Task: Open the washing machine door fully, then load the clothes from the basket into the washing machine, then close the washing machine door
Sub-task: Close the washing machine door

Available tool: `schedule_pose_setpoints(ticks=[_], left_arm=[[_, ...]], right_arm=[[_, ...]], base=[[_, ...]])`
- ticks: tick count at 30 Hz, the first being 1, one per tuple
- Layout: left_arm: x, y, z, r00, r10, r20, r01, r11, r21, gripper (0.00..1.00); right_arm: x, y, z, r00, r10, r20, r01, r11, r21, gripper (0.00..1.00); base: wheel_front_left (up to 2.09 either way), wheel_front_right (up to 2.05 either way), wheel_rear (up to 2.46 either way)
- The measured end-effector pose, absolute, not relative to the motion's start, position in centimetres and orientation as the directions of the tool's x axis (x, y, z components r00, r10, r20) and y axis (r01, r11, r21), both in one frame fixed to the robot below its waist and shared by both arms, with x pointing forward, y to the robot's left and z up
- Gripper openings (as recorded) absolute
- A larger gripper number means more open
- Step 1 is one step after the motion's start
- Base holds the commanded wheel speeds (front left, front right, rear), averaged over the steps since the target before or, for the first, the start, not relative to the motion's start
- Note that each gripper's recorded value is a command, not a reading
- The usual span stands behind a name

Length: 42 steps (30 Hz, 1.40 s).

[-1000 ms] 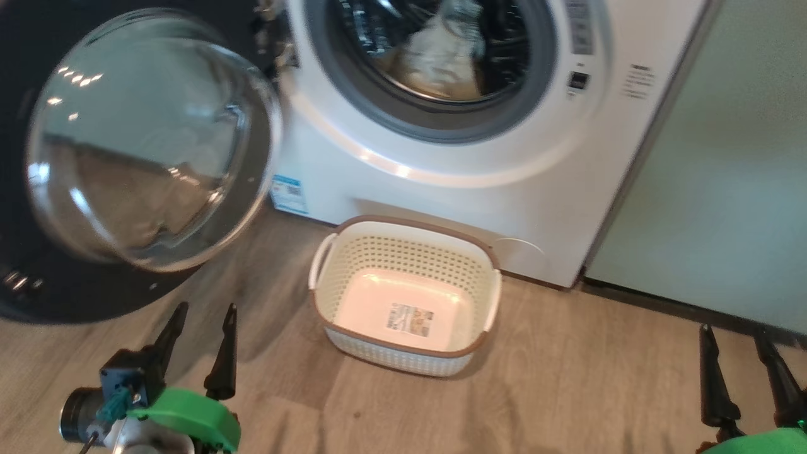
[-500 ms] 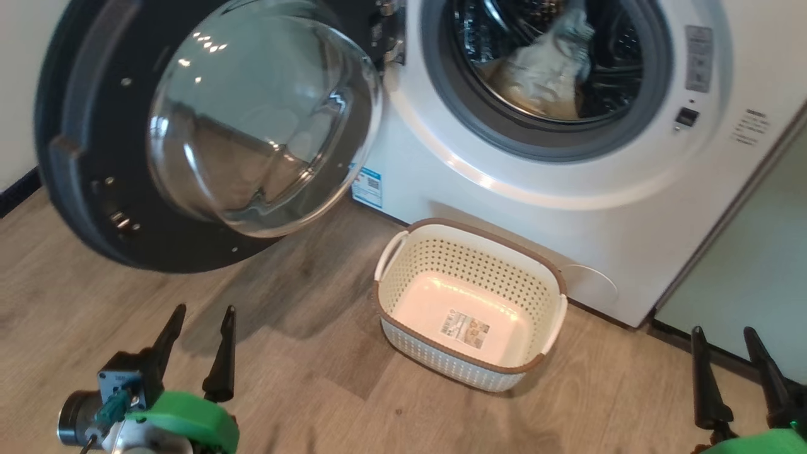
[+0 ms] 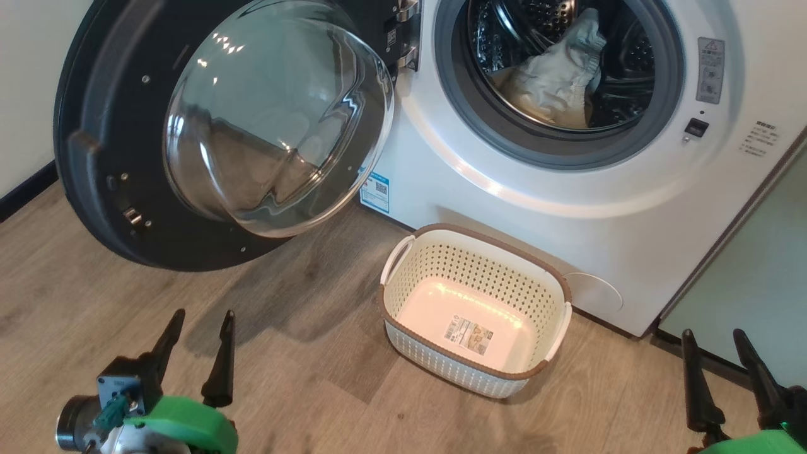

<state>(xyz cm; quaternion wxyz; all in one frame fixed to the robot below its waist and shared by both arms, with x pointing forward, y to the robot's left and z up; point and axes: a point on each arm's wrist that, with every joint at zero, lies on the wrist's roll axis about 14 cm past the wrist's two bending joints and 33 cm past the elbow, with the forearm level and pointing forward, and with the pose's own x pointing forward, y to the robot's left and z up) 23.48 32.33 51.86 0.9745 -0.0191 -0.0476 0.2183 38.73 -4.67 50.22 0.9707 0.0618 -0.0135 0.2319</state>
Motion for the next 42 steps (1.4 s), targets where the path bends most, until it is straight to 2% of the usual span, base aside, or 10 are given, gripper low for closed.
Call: schedule_pose_setpoints(ticks=[7, 8, 9, 10, 26, 29, 33, 37, 42], left_arm=[[23.6, 32.2, 52.0, 0.903, 0.421, 0.090, -0.417, 0.907, -0.060, 1.00], [23.6, 32.2, 52.0, 0.903, 0.420, 0.090, -0.416, 0.907, -0.059, 0.97], [23.7, 32.2, 52.0, 0.903, 0.420, 0.089, -0.416, 0.908, -0.061, 0.42], [23.7, 32.2, 51.9, 0.904, 0.420, 0.087, -0.415, 0.907, -0.066, 0.00], [23.5, 32.2, 51.9, 0.909, 0.410, 0.078, -0.401, 0.910, -0.107, 0.00], [23.5, 32.3, 52.8, 0.906, 0.410, 0.106, -0.386, 0.902, -0.195, 0.00], [23.2, 32.9, 55.6, 0.876, 0.438, 0.202, -0.327, 0.847, -0.420, 0.00], [21.8, 34.6, 59.4, 0.808, 0.487, 0.331, -0.232, 0.780, -0.581, 0.00], [19.0, 36.9, 63.9, 0.701, 0.544, 0.462, -0.137, 0.738, -0.661, 0.00]], right_arm=[[38.6, -4.8, 50.3, 0.893, 0.446, 0.057, -0.450, 0.886, 0.113, 1.00], [38.6, -4.8, 50.3, 0.893, 0.446, 0.056, -0.450, 0.886, 0.113, 1.00], [38.6, -4.8, 50.3, 0.893, 0.446, 0.056, -0.449, 0.886, 0.114, 1.00], [38.6, -4.8, 50.2, 0.893, 0.446, 0.055, -0.449, 0.886, 0.114, 1.00], [38.7, -4.3, 49.9, 0.888, 0.457, 0.047, -0.460, 0.880, 0.119, 1.00], [38.8, -4.1, 49.8, 0.885, 0.464, 0.044, -0.465, 0.877, 0.120, 1.00], [38.9, -3.8, 49.8, 0.881, 0.471, 0.043, -0.473, 0.873, 0.121, 1.00], [39.0, -3.5, 49.9, 0.877, 0.478, 0.047, -0.480, 0.869, 0.120, 1.00], [39.0, -3.1, 50.0, 0.871, 0.489, 0.050, -0.491, 0.863, 0.119, 1.00]], base=[[0.00, 0.00, 0.00], [0.00, 0.00, 0.00], [0.00, 0.00, 0.00], [0.00, 0.00, 0.00], [0.00, 0.00, 0.00], [0.00, 0.00, 0.00], [0.00, 0.00, 0.00], [0.00, 0.00, 0.00], [0.00, 0.00, 0.00]])
